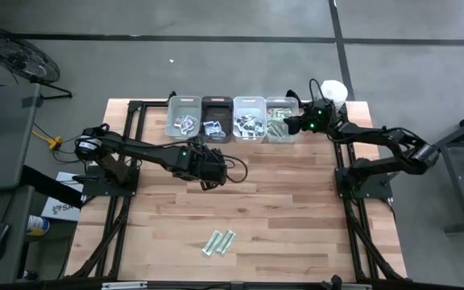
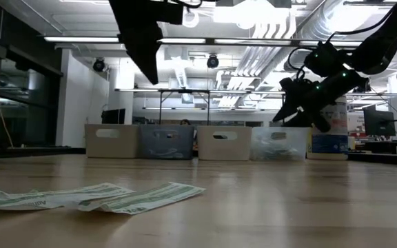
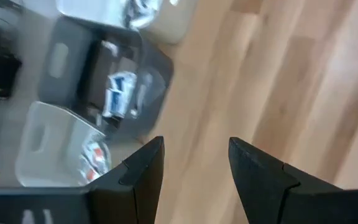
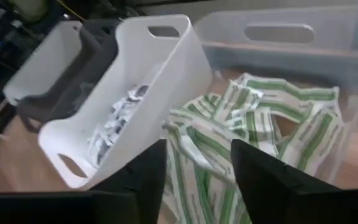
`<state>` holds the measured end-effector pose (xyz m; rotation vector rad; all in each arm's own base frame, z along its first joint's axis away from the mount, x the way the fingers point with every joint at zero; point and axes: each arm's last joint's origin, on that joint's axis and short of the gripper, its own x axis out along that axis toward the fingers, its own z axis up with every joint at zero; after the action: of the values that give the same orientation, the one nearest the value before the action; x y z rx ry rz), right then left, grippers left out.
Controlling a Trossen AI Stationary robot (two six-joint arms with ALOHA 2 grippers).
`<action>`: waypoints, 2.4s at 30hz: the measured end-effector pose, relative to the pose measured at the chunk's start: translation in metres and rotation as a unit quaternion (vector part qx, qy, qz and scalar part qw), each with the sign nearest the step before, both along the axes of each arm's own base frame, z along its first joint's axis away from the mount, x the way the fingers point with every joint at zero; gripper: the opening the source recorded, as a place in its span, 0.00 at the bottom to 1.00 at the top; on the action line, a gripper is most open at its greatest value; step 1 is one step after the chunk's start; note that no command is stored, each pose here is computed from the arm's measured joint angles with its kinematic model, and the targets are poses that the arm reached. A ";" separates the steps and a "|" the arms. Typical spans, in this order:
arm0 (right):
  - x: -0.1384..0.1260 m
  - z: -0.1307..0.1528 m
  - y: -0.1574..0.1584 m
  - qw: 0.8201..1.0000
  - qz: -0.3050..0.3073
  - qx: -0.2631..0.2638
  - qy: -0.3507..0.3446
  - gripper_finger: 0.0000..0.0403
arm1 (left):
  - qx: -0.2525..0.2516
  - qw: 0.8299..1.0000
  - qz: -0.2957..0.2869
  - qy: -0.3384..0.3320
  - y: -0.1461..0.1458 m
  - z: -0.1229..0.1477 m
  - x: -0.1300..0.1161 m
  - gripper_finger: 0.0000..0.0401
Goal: Pick & Place First Aid Supplies
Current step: Put the green bandage into the transparent bin
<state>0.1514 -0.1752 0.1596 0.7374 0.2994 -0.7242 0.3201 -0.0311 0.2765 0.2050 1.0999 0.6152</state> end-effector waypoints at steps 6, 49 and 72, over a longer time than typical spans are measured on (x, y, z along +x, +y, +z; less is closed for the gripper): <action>-0.009 0.014 -0.003 0.999 0.010 -0.021 -0.038 0.50 | -0.042 0.999 -0.017 0.027 -0.006 -0.003 -0.004 0.43; -0.009 0.092 0.086 0.915 0.335 -0.088 -0.206 0.52 | -0.206 0.816 -0.527 0.115 -0.200 -0.106 0.007 0.43; -0.002 0.091 0.098 0.905 0.364 -0.076 -0.208 0.52 | -0.214 0.855 -0.442 0.166 -0.201 -0.152 0.012 0.19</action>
<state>0.1495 -0.0770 0.2506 0.5525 0.1060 0.1262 0.3318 -0.2324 0.1244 0.4036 1.2925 -0.5148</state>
